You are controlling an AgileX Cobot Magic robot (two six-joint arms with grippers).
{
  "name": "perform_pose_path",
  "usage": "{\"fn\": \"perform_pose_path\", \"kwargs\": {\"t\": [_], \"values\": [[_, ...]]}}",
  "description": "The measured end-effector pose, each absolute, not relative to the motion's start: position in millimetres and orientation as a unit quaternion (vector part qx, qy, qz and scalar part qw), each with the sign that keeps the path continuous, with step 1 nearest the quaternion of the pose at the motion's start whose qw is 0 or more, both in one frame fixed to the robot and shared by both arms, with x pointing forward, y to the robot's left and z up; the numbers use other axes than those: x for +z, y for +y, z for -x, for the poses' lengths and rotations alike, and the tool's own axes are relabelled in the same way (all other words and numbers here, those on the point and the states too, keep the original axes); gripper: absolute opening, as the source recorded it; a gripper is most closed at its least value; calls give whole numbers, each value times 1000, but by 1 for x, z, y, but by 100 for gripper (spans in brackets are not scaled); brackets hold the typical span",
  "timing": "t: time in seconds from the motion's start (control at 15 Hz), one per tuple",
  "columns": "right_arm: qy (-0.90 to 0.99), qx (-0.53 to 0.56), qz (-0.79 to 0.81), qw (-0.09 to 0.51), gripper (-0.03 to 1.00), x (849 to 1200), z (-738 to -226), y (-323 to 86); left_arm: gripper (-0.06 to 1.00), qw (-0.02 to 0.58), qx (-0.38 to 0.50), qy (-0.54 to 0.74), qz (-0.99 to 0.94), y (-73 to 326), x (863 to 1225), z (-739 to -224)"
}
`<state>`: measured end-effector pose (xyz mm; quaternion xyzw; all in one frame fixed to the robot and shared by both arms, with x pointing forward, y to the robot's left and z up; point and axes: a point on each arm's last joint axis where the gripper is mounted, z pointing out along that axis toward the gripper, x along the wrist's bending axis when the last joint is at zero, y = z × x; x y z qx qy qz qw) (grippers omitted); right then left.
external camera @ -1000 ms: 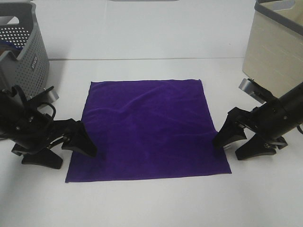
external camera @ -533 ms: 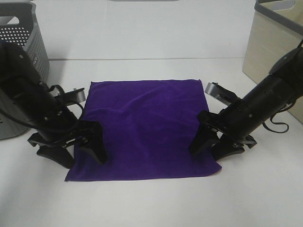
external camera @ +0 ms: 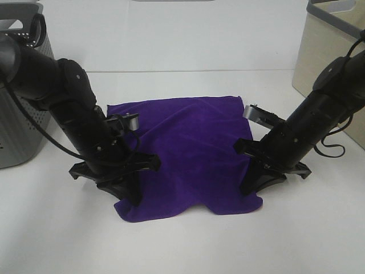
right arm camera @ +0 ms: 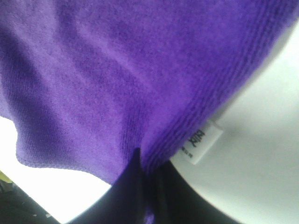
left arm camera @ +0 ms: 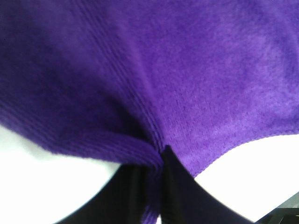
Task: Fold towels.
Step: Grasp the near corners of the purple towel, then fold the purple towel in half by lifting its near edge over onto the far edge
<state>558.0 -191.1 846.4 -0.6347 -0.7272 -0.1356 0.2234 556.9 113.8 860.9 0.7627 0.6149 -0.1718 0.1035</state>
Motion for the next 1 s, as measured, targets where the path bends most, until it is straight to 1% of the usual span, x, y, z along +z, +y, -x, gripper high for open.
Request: {"fn": "perform_pose_path", "kwargs": {"t": [0.07,0.33,0.4,0.47,0.73,0.87,1.0], "values": [[-727,-136,634,223,3,847,-558,-191,1,102,-171,613,-764,114,861,-557],[-724,-141,637,225,3,849,-559,-190,1,92,-176,593,-780,115,862,-554],[-728,-145,634,216,3,855,-558,-191,1,83,-168,573,-798,118,870,-552],[-738,-146,626,205,3,862,-558,-192,0,89,-160,565,-804,119,882,-551],[-750,-216,606,152,3,924,-561,-191,1,152,-108,545,-818,122,939,-554],[-754,-241,597,132,3,941,-572,-188,1,177,-90,548,-813,125,953,-566],[-758,-274,583,100,3,962,-597,-184,1,207,-62,564,-797,139,967,-588]]}}
